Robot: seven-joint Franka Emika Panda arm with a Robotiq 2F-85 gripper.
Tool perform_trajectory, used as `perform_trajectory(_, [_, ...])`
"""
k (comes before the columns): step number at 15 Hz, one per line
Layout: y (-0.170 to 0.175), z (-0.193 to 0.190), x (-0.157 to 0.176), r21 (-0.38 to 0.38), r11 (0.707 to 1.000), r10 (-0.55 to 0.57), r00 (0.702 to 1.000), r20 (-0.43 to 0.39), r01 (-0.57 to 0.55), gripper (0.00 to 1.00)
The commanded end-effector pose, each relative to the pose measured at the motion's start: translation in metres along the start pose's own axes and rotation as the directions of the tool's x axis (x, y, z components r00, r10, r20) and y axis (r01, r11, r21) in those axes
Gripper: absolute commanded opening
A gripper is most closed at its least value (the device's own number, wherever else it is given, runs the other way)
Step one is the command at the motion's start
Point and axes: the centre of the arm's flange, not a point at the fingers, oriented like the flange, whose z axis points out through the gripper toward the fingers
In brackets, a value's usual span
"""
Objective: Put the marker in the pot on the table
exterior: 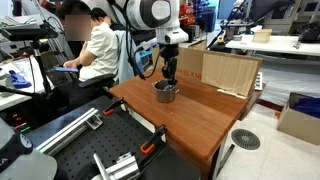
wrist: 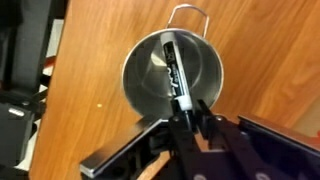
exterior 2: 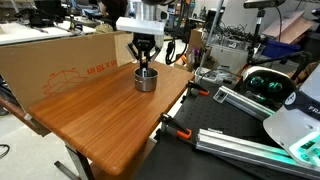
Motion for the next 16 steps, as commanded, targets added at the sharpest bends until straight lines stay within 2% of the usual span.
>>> perform_trajectory(1, [-0.003,0.003,0.002,0.004,1.0,-0.015,1.0,-0.028,0.015,0.03])
perform_trajectory(7, [-0.001,-0.002,0.001,0.009,1.0,-0.029,0.999,-0.024,0.029,0.05])
perform_trajectory(16, [0.013,-0.067,0.019,0.132,0.99,-0.046,0.999,-0.024,0.049,0.05])
